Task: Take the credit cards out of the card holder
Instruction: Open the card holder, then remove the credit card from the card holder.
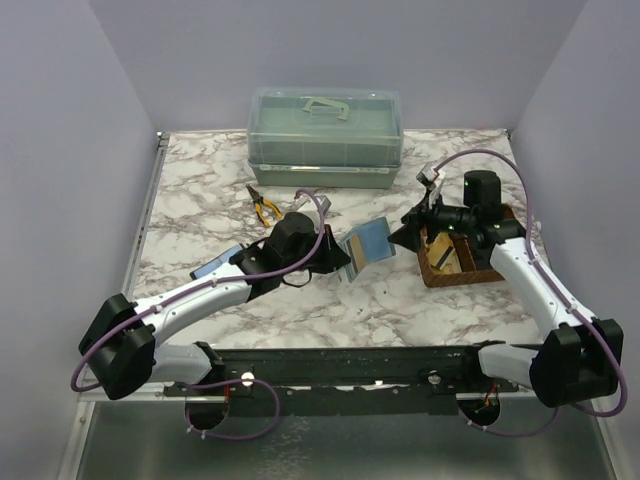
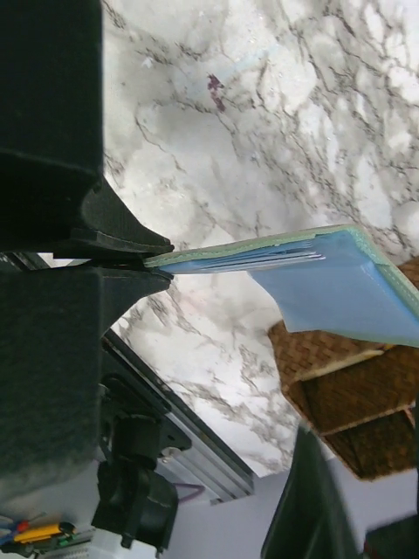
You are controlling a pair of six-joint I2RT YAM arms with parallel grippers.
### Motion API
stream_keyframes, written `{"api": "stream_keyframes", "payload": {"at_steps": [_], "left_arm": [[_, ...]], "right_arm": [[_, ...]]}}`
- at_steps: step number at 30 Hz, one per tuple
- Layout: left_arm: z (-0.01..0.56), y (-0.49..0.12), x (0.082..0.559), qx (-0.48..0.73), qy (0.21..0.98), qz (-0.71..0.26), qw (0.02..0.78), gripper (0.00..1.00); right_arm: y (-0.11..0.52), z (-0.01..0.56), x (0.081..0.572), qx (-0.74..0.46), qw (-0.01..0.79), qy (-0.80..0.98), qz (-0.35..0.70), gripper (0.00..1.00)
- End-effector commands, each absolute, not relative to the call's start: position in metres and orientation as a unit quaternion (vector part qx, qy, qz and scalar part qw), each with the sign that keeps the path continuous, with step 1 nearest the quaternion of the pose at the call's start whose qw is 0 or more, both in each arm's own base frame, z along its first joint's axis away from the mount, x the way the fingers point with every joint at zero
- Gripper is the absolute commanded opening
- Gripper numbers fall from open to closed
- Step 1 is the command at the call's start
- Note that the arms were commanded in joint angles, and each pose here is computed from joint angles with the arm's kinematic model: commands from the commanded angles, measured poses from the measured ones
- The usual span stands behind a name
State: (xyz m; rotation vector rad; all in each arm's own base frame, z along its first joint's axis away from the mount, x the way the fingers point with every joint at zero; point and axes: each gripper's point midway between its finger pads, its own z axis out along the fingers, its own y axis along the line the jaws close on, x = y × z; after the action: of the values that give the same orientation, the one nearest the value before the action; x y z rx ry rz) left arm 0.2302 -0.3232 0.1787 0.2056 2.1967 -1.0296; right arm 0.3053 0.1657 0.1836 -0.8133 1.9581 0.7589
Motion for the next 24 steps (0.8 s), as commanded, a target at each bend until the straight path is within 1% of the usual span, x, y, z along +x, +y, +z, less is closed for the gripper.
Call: {"api": "stream_keyframes", "payload": {"at_steps": [1,2,4,11,15,20,24], "left_arm": [[0.184,-0.326,0.217,0.133,0.826,-0.430,0.340,0.00],[0.184,-0.327,0.217,0.140,0.822,-0.433,0.343,0.00],[0.185,-0.329,0.216,0.151,0.814,-0.440,0.347,0.00],[0.200,-0.338,0.211,0.172,0.780,-0.481,0.362,0.00],[0.201,-0.340,0.210,0.177,0.770,-0.493,0.364,0.00],[0.205,-0.342,0.208,0.176,0.757,-0.512,0.366,0.00],[0.209,-0.342,0.207,0.174,0.747,-0.524,0.371,0.00]], "right_arm": [[0.208,0.230,0.225,-0.416,0.364,0.642,0.532,0.78],[0.210,0.235,0.215,-0.419,0.349,0.622,0.562,0.77],[0.212,0.234,0.212,-0.403,0.329,0.621,0.587,0.76],[0.217,0.205,0.231,-0.339,0.285,0.678,0.587,0.70],[0.218,0.191,0.242,-0.317,0.275,0.704,0.573,0.70],[0.220,0.185,0.243,-0.300,0.259,0.713,0.578,0.70],[0.220,0.179,0.247,-0.291,0.261,0.726,0.565,0.69]]}}
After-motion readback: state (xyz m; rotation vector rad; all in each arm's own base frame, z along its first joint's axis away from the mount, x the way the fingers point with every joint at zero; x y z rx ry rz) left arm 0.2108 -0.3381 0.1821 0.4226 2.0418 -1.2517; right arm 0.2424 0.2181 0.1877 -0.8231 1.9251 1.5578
